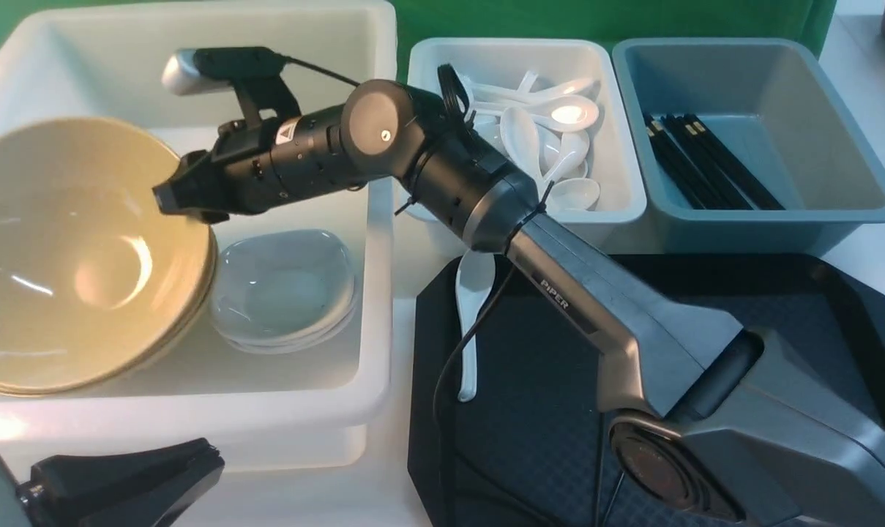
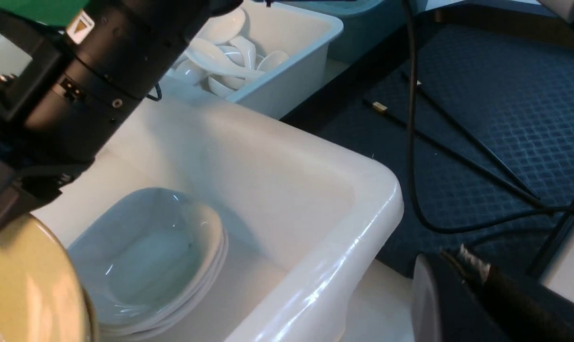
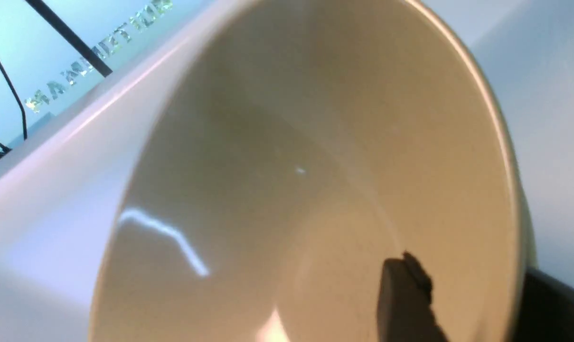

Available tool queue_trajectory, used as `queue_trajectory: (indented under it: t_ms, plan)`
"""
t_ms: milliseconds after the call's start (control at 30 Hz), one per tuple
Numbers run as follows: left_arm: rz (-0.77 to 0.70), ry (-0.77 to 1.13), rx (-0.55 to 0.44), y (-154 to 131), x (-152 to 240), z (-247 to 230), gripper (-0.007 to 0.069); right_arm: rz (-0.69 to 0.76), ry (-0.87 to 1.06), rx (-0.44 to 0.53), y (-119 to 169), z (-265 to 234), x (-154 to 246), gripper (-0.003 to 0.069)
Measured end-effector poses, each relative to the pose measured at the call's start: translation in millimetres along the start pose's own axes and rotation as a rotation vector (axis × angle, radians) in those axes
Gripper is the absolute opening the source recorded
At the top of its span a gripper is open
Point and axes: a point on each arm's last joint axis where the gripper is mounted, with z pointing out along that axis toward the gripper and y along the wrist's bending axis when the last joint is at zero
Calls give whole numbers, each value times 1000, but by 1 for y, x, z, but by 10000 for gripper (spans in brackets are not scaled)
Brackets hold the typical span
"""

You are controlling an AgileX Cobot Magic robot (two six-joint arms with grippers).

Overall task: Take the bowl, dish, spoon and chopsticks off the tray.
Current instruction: Use the right arm to put the noodle bowl into the large storage box on the left, then use the left arm to grab the soup spoon in the middle

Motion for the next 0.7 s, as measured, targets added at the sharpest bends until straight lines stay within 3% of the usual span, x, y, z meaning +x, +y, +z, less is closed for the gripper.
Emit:
queue_trajectory:
  t_ms: [33, 67, 133, 267, 367, 433, 567, 700]
  plan:
    - [0, 0, 0, 0, 0, 0, -11, -6, -5, 0, 0, -1, -1, 334]
    - [-1, -2, -3, 0, 0, 0, -11, -40, -16, 6, 3, -5, -6, 419]
    - [-8, -4, -6, 1, 0, 0, -11, -75, -2, 16, 7, -12, -12, 502]
    - [-60, -8, -11, 1, -1, 0, -11, -155, 122, 145, 21, -50, -34, 548]
    - [-91, -12, -17, 2, -1, 0, -11, -186, 186, 338, 34, -105, -63, 528]
    - [-118, -16, -22, 2, -1, 0, -11, -187, 146, 408, 40, -141, -85, 497]
    - [-203, -25, -40, 4, -2, 0, -11, -157, -33, 453, 62, -274, -142, 386]
    - [-231, -28, -65, 6, -2, 0, -11, -74, -1, 602, 49, -366, -134, 325]
